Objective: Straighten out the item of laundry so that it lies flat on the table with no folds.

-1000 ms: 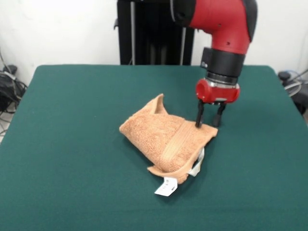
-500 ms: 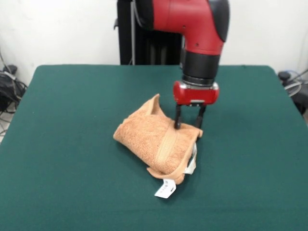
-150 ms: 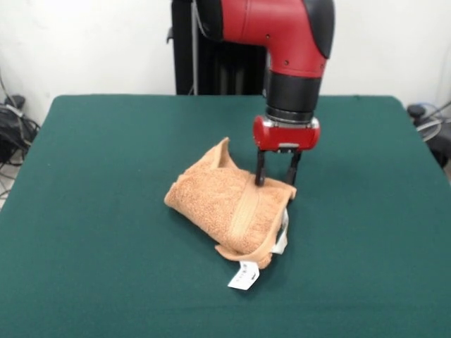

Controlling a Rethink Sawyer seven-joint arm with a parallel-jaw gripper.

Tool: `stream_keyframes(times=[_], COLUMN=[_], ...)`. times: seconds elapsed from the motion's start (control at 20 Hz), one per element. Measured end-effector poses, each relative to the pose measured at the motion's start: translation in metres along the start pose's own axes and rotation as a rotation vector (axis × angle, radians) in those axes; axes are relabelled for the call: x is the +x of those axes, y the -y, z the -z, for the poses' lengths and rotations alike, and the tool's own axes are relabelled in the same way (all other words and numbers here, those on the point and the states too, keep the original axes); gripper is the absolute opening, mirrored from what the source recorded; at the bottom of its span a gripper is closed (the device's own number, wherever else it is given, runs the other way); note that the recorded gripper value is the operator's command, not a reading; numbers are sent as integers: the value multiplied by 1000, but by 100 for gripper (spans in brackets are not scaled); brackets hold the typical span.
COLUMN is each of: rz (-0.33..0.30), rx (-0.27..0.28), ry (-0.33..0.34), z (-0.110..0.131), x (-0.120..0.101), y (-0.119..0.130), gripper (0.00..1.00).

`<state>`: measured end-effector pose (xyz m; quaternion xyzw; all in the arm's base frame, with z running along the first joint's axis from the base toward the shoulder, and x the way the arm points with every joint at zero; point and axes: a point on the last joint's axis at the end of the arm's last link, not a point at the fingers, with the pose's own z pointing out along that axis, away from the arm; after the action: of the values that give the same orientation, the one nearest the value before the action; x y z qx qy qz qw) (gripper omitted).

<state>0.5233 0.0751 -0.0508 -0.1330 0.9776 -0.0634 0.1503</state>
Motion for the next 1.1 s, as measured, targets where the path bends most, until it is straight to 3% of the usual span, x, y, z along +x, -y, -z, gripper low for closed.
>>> stream_keyframes(times=[0.8,1.1], rz=[1,0], rx=[-2,-12], ry=[0,-59], z=[3,27], x=[-1,-1], y=[-1,-7], gripper=[100,100])
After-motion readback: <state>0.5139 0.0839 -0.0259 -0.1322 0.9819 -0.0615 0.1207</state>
